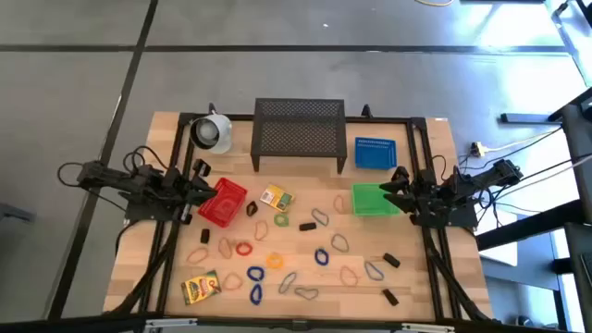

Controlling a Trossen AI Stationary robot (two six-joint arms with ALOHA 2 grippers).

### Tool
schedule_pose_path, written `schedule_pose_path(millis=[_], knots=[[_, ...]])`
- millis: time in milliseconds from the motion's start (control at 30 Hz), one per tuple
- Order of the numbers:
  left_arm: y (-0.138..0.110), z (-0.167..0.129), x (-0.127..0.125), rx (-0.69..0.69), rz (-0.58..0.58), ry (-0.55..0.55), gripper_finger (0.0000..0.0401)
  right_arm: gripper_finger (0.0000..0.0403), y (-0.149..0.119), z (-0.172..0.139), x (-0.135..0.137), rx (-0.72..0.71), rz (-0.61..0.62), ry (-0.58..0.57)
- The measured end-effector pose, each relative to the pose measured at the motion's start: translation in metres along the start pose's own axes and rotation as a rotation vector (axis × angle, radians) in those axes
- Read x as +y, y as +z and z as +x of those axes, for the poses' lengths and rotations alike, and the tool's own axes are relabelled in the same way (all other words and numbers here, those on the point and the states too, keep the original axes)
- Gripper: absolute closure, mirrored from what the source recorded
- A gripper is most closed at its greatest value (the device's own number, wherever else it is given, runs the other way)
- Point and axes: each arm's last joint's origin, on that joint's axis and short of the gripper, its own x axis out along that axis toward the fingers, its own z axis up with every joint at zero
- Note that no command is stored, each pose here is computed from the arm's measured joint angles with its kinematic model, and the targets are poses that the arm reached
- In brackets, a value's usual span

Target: Pick & Place Office Desk Supplies

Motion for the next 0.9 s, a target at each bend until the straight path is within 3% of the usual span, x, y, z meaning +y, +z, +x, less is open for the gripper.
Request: schedule_pose_path(millis=[500, 700, 900], knots=[[0.0001, 0.0, 0.0, 0.0, 0.0, 0.0, 0.0386, 0.0221, 0.0, 0.0, -0.0003, -0.002, 0.002, -0.008], [0.0, 0.0, 0.0, 0.0, 0.0, -0.001, 0.0386, 0.0221, -0.0001, 0.0, -0.0003, -0.002, 0.097, -0.007], [0.0001, 0.0, 0.0, 0.0, 0.0, -0.001, 0.0386, 0.0221, 0.0, 0.0, -0.0003, -0.002, 0.103, -0.007]])
